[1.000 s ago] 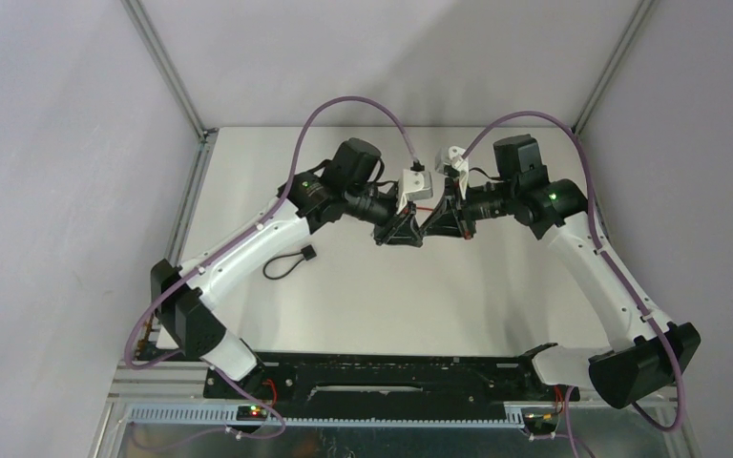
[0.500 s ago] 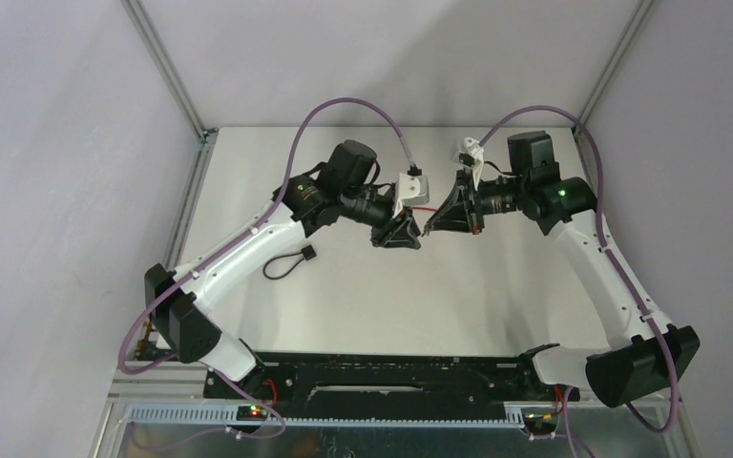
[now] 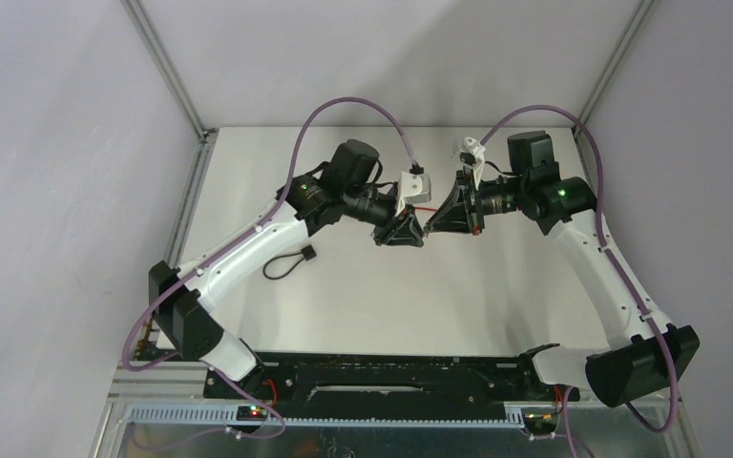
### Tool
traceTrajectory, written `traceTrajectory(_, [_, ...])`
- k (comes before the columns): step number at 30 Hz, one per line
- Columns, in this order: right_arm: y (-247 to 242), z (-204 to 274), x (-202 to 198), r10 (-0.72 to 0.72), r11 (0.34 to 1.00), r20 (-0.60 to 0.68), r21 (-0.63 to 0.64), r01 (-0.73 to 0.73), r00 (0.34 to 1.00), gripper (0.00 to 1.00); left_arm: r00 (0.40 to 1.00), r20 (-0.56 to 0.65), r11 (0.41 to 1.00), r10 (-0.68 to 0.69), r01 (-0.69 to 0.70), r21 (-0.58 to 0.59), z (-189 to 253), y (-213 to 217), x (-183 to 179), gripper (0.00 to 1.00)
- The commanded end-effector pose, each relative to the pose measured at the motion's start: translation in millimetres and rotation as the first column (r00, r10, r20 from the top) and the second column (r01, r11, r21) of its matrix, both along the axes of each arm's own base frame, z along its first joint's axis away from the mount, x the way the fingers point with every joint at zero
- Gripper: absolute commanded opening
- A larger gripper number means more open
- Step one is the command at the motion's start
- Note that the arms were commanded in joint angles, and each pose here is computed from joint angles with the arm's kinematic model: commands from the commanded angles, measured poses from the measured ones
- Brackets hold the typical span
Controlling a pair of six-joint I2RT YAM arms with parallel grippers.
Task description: Unlock with the key
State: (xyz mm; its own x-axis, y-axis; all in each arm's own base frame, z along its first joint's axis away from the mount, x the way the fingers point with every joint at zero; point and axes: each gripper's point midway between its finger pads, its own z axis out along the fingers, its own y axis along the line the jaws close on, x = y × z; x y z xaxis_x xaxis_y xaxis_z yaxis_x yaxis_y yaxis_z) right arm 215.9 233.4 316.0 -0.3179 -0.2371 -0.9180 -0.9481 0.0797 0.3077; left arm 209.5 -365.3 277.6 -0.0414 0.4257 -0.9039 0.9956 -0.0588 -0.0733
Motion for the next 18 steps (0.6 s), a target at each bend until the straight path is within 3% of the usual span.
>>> traceTrajectory(1, [1.9,3.9,0.3,0.017,1.000,0.004,0.021,-0.017,1.000,0.00,1.000,0.015,0.998,-0.021,0.022,-0.062,23.2,-6.0,1.4,0.25])
traceTrajectory(10, [1.4,1.8,2.1,0.009,1.000,0.011,0.010,-0.009,1.000,0.00,0.998,-0.030,0.995,-0.057,0.055,-0.085,29.5,-9.9,-5.7,0.23])
traceTrajectory(16, [1.2,1.7,1.9,0.008,1.000,0.017,0.007,-0.008,1.000,0.00,0.996,-0.042,0.994,-0.073,0.069,-0.090,31.5,-10.3,-9.2,0.02])
traceTrajectory(18, [1.0,0.5,1.5,0.009,1.000,0.016,0.007,-0.009,1.000,0.00,0.996,-0.043,0.993,-0.075,0.071,-0.090,31.3,-9.7,-9.7,0.00])
